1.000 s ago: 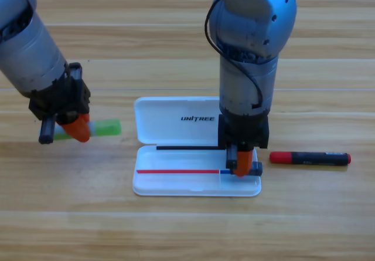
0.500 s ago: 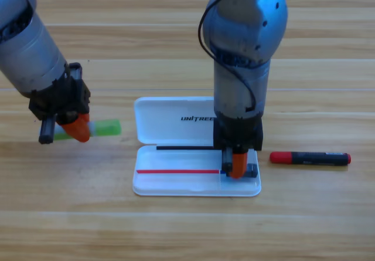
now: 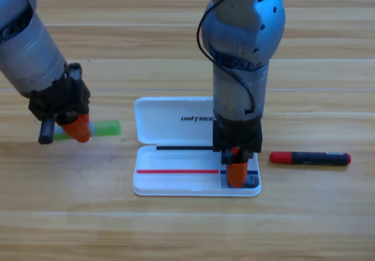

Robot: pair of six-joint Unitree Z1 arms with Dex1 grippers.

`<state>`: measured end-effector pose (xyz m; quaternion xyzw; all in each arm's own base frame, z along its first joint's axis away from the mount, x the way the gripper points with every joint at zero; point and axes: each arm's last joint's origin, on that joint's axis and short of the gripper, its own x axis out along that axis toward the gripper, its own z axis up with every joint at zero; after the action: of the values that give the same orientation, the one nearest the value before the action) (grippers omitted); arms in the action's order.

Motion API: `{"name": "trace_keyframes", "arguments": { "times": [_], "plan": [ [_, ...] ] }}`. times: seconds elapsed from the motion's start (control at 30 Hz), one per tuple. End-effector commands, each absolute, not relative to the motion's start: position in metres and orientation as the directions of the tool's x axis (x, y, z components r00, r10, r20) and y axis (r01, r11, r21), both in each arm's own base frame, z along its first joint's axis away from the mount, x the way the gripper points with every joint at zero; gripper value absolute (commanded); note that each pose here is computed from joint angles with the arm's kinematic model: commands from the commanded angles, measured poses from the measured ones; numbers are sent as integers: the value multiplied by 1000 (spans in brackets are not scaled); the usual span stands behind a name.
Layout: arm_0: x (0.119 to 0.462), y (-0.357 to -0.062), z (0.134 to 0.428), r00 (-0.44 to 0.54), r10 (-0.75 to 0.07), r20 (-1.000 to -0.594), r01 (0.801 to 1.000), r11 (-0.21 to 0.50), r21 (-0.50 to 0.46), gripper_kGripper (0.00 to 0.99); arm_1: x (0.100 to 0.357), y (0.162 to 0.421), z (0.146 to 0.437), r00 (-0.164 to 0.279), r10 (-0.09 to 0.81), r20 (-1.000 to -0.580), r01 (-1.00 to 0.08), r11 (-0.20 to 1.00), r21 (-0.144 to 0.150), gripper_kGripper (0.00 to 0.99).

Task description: Clean up eraser and pencils

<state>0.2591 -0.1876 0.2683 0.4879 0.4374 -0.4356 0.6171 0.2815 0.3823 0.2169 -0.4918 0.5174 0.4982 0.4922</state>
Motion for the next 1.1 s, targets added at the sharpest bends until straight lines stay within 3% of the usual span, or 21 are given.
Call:
{"name": "trace_keyframes", "arguments": {
  "times": [0.03, 0.23, 0.3, 0.37, 0.5, 0.63, 0.77, 0.97, 1.1],
  "plan": [
    [252, -188, 264, 223, -91, -971, 969, 130, 210, 0, 268, 384, 223, -34, -30, -999, -999, -13, 35, 891],
    [254, -189, 266, 229, -95, -969, 967, 133, 216, 0, 237, 342, 299, -22, 41, -999, -1000, -19, 21, 902],
    [255, -190, 268, 232, -97, -968, 966, 136, 218, 0, 230, 321, 312, -18, 36, -999, -1000, -21, 17, 902],
    [256, -194, 271, 235, -102, -967, 966, 134, 221, 0, 232, 299, 314, 5, -6, -1000, -1000, -3, -5, 902],
    [251, -212, 277, 229, -114, -967, 970, 105, 218, 0, 254, 263, 294, 21, -52, -998, -998, 54, -24, 902],
    [249, -239, 276, 219, -119, -968, 975, 60, 213, 0, 282, 245, 263, 34, -52, -998, -995, 97, -39, 902],
    [246, -268, 265, 201, -115, -973, 980, 15, 200, 0, 301, 247, 234, 3, -68, -998, -997, 72, -8, 900],
    [242, -300, 239, 165, -83, -983, 985, -26, 168, 0, 324, 254, 200, 10, -69, -998, -998, 54, -13, 899],
    [245, -314, 226, 150, -70, -986, 988, -35, 152, 0, 331, 259, 182, -6, -81, -997, -999, 41, 3, 896]
  ]
}}
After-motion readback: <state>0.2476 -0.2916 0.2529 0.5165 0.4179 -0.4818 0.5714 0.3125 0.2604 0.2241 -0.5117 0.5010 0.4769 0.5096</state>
